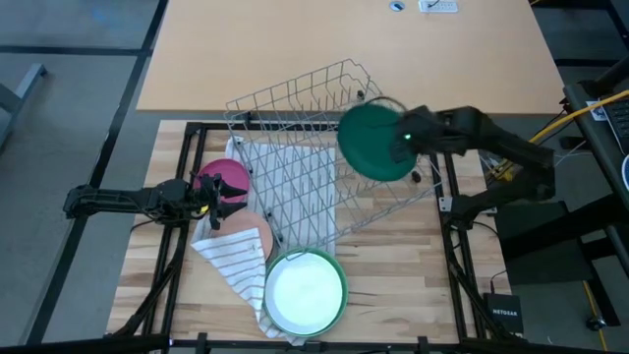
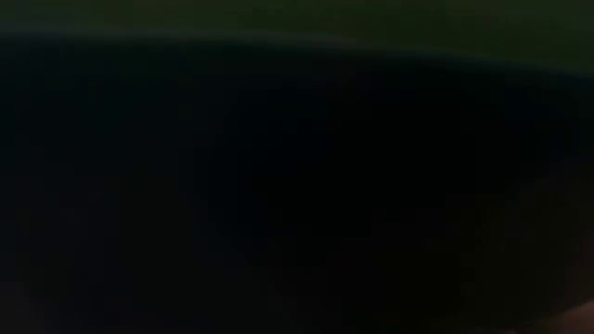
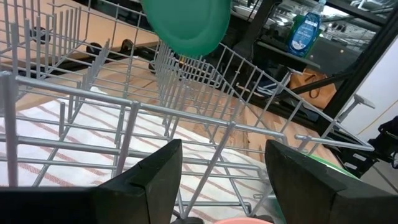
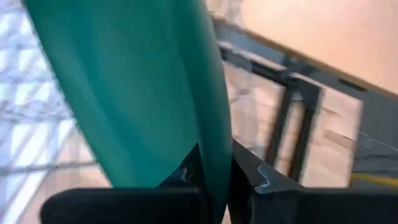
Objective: Sort dishes
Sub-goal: Put the top dark green plate in the dish rack
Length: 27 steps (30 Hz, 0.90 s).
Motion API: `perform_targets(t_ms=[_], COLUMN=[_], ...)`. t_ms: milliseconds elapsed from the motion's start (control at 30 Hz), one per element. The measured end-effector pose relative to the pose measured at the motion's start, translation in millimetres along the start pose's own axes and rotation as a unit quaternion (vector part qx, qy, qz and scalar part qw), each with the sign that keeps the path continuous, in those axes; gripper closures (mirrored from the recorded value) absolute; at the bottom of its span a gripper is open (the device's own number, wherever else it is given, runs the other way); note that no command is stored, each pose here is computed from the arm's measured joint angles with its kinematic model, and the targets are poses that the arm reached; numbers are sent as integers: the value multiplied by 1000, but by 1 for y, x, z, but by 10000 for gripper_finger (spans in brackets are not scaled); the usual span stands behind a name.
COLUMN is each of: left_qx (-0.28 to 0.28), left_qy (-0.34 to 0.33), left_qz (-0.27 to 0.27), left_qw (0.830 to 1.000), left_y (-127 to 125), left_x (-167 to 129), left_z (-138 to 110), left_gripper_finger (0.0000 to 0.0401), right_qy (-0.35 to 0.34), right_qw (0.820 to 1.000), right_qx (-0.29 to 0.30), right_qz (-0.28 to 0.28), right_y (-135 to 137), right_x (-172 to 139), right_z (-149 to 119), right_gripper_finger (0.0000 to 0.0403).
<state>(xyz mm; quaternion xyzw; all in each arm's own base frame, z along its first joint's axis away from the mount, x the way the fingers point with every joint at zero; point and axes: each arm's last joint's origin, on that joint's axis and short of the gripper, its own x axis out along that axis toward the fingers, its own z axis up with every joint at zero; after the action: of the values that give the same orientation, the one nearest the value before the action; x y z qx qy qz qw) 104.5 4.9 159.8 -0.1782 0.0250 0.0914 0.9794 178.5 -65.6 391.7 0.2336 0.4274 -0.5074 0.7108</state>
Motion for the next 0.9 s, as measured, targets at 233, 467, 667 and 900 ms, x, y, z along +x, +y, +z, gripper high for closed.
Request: perform_targets(t_ms=[233,467,667,900], left_qx=[2,-18,-89,-16], left_qy=[0,-15,-160,-299], left_qz=[0,-3,-31,-29], left_qw=[1000,1000,983,954], left_y=[0,-1,-8,-13], left_x=[0,0,-5,-17], left_z=[0,3,30,54], left_gripper_finger=[182,182,182,182], right_qy=[-10,-26,-40,-31], right_qw=[1000,998,995,988], right_qx=[28,50,76,125], right_qz=[-6,31,56,83], right_y=[-21,-46,-61,-62], right_x=[-2,-20,-30,-33], right_z=[-20,-31,-39,-39], right_gripper_finger=[380,379,380,379])
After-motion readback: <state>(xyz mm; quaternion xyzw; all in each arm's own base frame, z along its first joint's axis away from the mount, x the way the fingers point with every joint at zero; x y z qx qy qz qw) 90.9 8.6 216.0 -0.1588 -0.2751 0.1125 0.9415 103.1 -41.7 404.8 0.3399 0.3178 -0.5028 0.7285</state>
